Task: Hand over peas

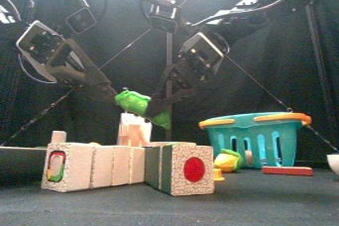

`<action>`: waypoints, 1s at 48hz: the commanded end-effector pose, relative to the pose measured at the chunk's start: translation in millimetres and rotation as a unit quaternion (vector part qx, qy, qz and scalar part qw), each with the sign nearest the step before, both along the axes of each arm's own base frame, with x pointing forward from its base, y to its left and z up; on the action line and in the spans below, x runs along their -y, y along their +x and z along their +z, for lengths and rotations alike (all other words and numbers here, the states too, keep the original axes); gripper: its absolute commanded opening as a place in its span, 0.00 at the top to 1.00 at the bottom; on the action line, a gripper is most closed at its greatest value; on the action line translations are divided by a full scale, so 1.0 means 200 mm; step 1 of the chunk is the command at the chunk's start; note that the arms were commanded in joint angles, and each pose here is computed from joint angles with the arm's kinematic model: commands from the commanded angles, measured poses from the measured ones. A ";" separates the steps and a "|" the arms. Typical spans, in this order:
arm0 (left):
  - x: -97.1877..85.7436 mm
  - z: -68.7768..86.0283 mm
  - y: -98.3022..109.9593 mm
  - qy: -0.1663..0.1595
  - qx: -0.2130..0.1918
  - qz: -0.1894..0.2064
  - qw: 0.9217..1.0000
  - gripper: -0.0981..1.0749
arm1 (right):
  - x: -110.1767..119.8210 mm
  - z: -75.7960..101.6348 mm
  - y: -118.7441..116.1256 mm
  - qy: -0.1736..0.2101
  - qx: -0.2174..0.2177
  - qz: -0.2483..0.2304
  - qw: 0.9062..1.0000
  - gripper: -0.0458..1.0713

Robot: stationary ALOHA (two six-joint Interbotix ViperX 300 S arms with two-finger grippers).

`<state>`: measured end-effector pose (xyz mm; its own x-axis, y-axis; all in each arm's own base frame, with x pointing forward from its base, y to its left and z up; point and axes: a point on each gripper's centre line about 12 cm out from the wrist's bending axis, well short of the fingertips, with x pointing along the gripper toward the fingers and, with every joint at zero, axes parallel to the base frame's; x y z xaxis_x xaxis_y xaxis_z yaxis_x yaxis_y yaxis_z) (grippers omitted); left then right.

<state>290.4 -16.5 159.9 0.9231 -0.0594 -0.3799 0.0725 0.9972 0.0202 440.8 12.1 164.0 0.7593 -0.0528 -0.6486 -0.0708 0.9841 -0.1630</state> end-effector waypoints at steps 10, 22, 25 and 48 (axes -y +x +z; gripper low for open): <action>0.00 0.01 0.06 -0.001 0.008 0.001 1.000 0.05 | 0.00 0.12 0.12 -0.013 0.041 0.011 0.999 0.37; -0.02 -0.01 0.11 0.001 0.002 0.007 1.000 0.06 | 0.00 0.11 0.13 -0.016 0.040 0.013 0.999 0.37; -0.02 -0.01 0.11 0.001 0.002 0.007 1.000 0.08 | 0.00 0.11 0.13 -0.016 0.038 0.013 0.999 0.37; -0.04 -0.01 0.12 0.001 0.000 0.013 1.000 0.32 | 0.00 0.11 0.13 -0.012 0.037 0.007 0.999 0.35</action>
<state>308.0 -10.2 147.5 0.9090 -0.0371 -0.4151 0.0491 0.9986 0.0184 461.7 11.1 168.1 0.7786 -0.0594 -0.6247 -0.0807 0.9778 -0.1935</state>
